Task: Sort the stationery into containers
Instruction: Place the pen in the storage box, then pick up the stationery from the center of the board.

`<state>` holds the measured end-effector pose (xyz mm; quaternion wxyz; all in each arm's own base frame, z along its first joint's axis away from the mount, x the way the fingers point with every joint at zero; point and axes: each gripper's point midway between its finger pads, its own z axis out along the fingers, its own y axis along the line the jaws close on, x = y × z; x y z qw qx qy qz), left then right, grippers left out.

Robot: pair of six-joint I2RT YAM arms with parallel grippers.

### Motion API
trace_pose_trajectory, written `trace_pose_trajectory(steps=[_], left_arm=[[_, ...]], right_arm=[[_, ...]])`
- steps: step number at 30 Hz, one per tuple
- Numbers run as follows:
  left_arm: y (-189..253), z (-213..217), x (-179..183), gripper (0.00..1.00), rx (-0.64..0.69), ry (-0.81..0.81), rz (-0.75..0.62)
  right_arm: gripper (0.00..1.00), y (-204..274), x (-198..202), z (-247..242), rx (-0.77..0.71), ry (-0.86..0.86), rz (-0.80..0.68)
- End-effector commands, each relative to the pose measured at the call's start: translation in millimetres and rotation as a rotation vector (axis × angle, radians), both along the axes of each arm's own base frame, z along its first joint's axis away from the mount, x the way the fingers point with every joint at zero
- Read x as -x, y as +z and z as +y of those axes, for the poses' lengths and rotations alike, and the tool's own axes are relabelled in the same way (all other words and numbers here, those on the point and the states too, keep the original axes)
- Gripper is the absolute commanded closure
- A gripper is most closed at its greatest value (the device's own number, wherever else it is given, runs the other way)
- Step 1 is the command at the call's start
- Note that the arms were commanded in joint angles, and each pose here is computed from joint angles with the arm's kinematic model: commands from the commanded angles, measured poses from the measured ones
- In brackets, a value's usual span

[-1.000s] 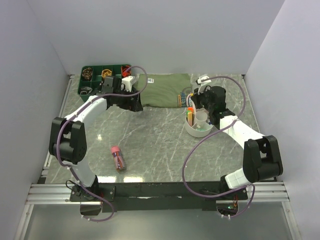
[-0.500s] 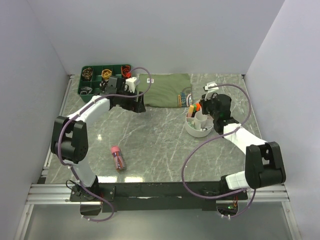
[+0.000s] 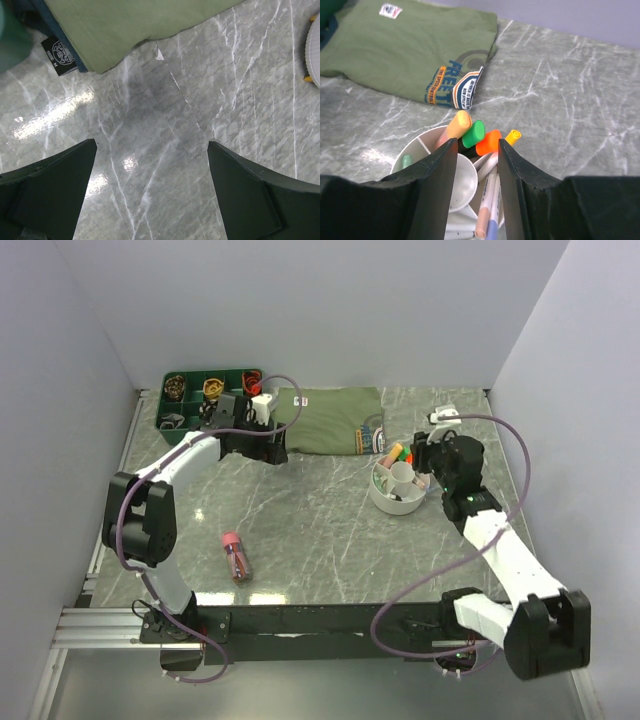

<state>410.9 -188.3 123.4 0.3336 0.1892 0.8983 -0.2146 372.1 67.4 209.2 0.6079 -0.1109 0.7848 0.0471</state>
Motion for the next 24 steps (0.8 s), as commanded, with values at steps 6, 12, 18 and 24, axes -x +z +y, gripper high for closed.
trace_pose_trajectory(steps=[6,12,18,24], left_arm=[[17,23,4,0.0,-0.068,0.113,-0.073],[19,53,30,0.01,-0.159,0.268,-0.018],[13,67,60,0.0,-0.136,0.44,0.11],[-13,77,120,0.01,-0.151,0.486,0.299]], right_arm=[[0.52,53,32,3,-0.069,0.026,-0.035],[0.36,55,55,33,-0.1,0.211,0.032],[0.29,48,61,45,-0.12,0.269,0.091],[0.28,48,64,56,-0.122,0.316,0.171]])
